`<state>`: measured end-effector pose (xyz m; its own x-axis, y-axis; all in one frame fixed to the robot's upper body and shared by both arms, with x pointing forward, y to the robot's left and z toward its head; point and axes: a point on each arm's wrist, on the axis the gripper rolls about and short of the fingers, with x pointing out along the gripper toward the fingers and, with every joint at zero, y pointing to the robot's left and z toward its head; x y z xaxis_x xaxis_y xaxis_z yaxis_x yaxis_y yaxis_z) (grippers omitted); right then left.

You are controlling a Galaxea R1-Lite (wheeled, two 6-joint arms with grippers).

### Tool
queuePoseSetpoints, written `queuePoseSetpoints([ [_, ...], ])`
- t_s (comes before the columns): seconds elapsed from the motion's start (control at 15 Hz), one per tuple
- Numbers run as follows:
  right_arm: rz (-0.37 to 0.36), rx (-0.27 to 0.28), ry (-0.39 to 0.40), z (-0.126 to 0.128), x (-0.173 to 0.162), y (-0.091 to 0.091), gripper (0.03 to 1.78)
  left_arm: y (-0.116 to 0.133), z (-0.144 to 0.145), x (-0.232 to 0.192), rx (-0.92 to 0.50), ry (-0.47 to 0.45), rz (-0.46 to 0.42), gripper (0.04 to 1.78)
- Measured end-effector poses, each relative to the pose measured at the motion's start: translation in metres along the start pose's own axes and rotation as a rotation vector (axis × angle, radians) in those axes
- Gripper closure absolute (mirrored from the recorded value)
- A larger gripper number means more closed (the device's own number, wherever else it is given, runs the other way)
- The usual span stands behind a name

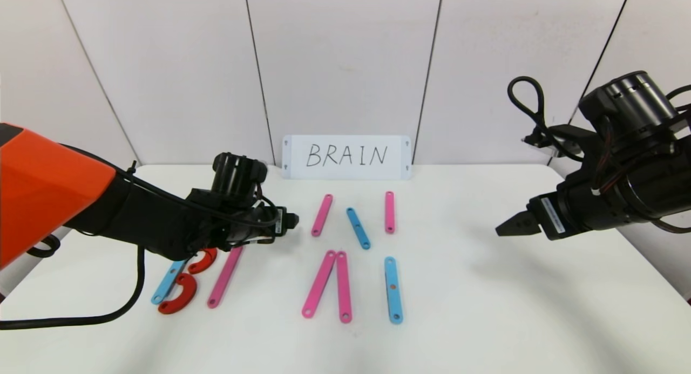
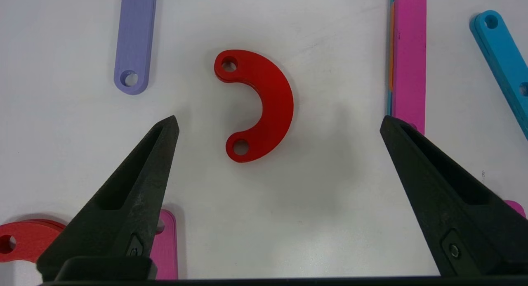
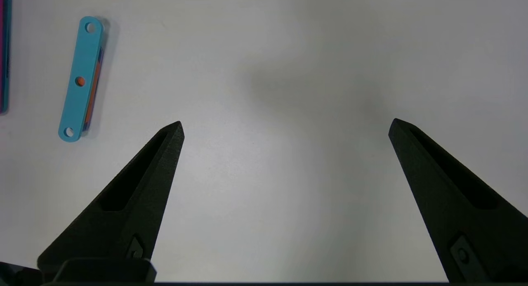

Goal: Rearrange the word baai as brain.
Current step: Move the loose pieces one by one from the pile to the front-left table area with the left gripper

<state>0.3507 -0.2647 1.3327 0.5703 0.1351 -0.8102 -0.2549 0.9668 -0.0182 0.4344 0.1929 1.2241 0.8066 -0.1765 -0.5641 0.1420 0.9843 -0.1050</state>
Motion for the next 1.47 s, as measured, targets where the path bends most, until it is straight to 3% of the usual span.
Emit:
queuePoseSetpoints([
  [1.2, 0.000, 0.000, 0.011, 0.000, 0.004, 0.000, 0.07, -0.004, -0.015, 0.025, 0.042, 0.060, 0.009, 0.11],
  [1.47, 0.001, 0.000, 0.011, 0.000, 0.004, 0.000, 0.07, -0.002, -0.017, 0.028, 0.066, 0.054, 0.056, 0.11],
])
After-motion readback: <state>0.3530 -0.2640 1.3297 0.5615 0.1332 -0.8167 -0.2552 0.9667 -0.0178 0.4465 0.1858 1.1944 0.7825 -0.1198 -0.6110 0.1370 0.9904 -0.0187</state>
